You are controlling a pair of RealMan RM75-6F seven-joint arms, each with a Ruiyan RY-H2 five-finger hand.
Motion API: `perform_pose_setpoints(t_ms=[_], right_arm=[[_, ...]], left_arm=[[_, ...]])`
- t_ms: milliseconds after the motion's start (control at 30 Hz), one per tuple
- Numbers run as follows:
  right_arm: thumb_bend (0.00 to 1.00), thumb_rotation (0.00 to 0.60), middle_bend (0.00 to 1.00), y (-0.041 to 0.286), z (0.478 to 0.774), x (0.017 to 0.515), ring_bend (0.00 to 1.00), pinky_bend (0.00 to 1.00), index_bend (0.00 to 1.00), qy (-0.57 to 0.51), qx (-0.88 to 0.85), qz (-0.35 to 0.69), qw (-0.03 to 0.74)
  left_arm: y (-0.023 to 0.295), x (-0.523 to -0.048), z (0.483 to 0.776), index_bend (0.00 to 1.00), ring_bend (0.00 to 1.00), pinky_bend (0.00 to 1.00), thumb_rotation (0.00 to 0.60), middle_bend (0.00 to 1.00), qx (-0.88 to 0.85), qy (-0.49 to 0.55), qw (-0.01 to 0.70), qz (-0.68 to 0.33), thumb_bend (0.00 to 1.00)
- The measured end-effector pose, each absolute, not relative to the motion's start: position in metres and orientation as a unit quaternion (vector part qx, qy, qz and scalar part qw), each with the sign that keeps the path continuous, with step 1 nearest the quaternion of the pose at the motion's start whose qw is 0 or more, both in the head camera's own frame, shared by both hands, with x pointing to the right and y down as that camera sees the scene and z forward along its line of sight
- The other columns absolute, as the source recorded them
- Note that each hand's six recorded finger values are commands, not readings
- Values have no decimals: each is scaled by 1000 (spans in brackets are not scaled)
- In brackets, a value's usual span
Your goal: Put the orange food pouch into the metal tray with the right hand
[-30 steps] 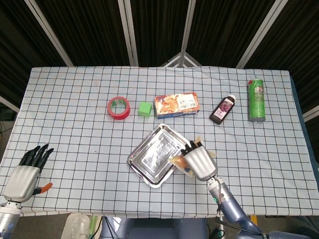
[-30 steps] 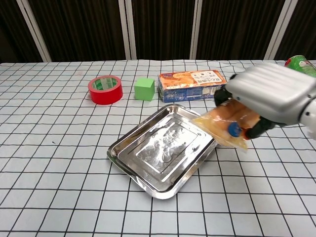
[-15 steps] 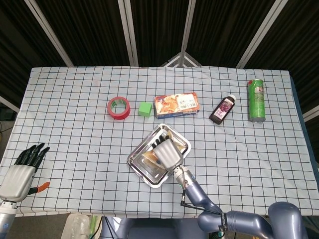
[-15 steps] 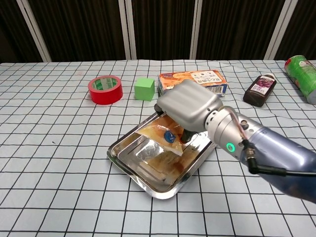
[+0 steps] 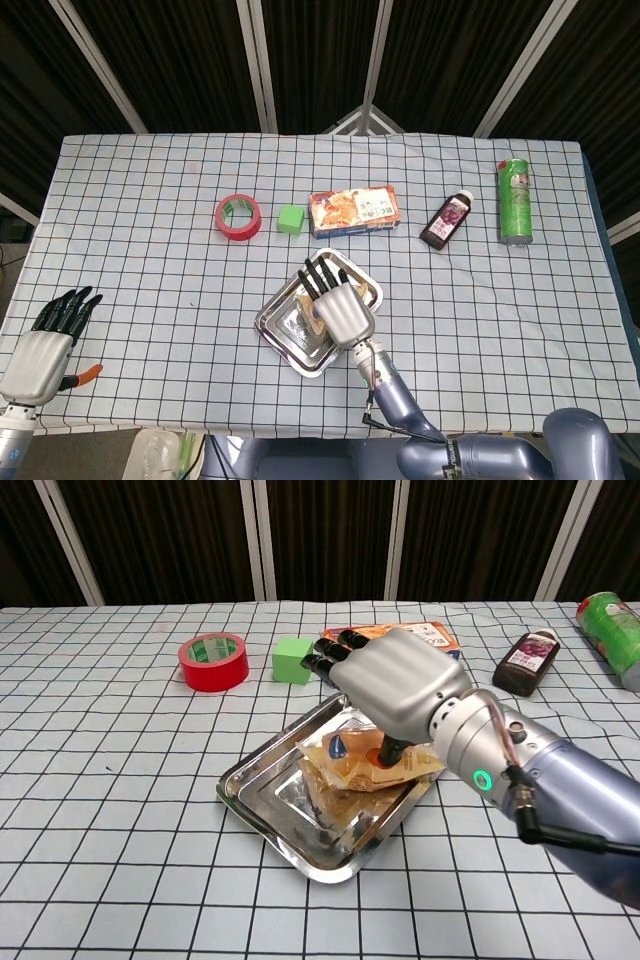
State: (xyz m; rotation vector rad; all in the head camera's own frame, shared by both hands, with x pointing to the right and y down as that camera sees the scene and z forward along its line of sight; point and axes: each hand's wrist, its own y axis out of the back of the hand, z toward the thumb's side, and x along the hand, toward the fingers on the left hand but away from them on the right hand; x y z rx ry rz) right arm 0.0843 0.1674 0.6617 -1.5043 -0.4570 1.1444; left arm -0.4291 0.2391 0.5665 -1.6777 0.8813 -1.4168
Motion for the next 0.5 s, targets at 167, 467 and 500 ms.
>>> perform_pose_setpoints(t_ms=[167, 467, 500], right_arm=[[292, 600, 0, 170, 637, 116, 0, 198, 0, -216, -630, 501, 552], [292, 600, 0, 197, 600, 245, 0, 61, 0, -270, -593, 545, 528], [291, 600, 0, 202, 598, 258, 0, 54, 0, -281, -591, 548, 521]], left_arm=[[240, -429, 565, 0, 0, 92, 600, 0, -656, 344, 381, -554, 83], [244, -422, 563, 0, 0, 92, 600, 0, -660, 336, 389, -548, 82], [245, -421, 563, 0, 0, 92, 600, 0, -662, 336, 387, -546, 82]])
